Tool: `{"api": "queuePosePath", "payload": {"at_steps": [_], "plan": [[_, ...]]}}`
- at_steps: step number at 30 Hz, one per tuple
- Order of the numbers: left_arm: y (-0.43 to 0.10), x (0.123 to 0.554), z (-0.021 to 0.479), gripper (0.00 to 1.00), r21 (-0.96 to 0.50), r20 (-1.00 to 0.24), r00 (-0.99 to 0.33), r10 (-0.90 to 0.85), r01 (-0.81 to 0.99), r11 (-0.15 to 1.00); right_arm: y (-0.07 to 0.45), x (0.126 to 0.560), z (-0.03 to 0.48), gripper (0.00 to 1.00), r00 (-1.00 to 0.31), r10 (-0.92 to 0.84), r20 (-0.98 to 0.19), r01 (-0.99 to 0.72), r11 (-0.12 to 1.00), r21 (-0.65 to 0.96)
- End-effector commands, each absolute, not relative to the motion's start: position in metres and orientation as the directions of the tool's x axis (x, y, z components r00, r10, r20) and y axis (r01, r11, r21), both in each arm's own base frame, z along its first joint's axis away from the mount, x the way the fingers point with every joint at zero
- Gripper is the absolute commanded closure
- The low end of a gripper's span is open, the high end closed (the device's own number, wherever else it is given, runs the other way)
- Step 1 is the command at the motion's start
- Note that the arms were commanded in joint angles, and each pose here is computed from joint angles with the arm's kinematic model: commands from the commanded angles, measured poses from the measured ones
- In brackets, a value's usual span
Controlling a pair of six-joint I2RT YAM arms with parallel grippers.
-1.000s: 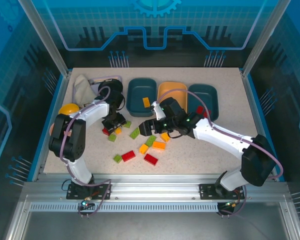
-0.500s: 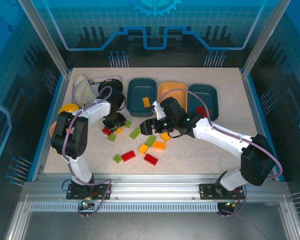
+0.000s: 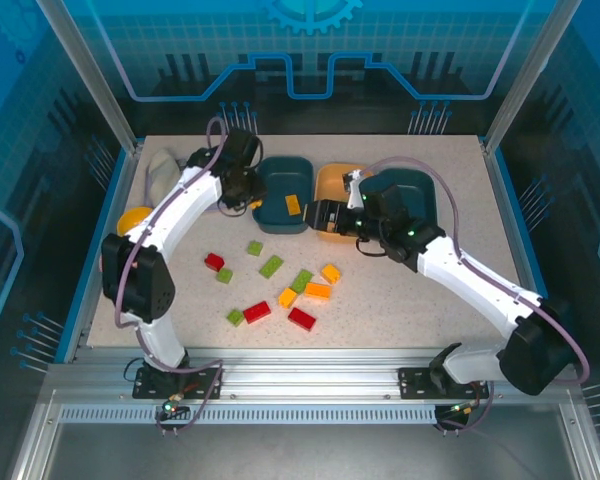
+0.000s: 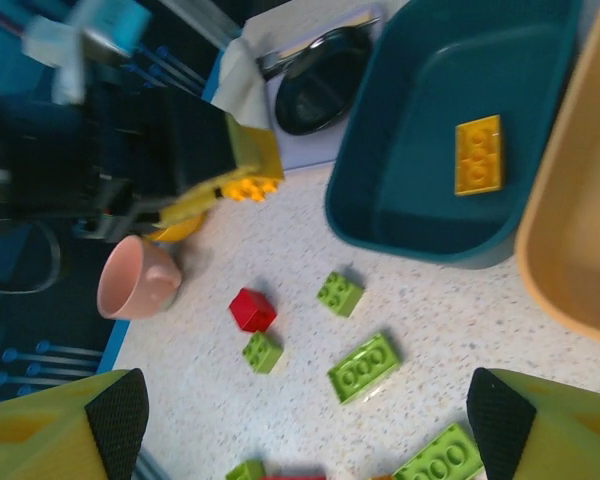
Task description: Sort the legos into containers by color
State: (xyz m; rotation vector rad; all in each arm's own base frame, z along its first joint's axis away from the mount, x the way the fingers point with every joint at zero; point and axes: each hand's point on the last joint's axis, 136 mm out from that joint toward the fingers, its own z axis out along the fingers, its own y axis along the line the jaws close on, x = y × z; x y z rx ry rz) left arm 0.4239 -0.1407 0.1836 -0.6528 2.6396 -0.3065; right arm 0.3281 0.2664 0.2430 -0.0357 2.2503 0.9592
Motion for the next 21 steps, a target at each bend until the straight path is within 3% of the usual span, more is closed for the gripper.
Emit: {"api": "queuePosePath", "payload": {"at_steps": [1,10,16,18,21], "plan": [[-0.154,0.431,0.154,0.73,-0.211,-0.264,-0.882,-0.391,-0.343,0.915,0.263,0.348,0.248,0.14,-0.768,0.261,-0.585,-0.234,0.736,0.635],[-0.175,0.467,0.088,0.71,-0.142,-0.176,-0.926,-0.333,-0.311,0.94,0.253,0.361,0.229,0.15,-0.822,0.249,-0.512,-0.158,0.765,0.625],[-0.187,0.471,0.072,0.55,-0.158,-0.143,-0.939,-0.313,-0.291,0.944,0.245,0.352,0.207,0.15,-0.851,0.234,-0.47,-0.118,0.787,0.606],[-0.188,0.471,0.075,0.45,-0.164,-0.147,-0.938,-0.313,-0.289,0.943,0.242,0.347,0.197,0.15,-0.862,0.221,-0.455,-0.104,0.804,0.586],[-0.19,0.473,0.093,0.4,-0.186,-0.171,-0.933,-0.317,-0.285,0.94,0.238,0.338,0.186,0.17,-0.872,0.18,-0.455,-0.104,0.841,0.531]]}}
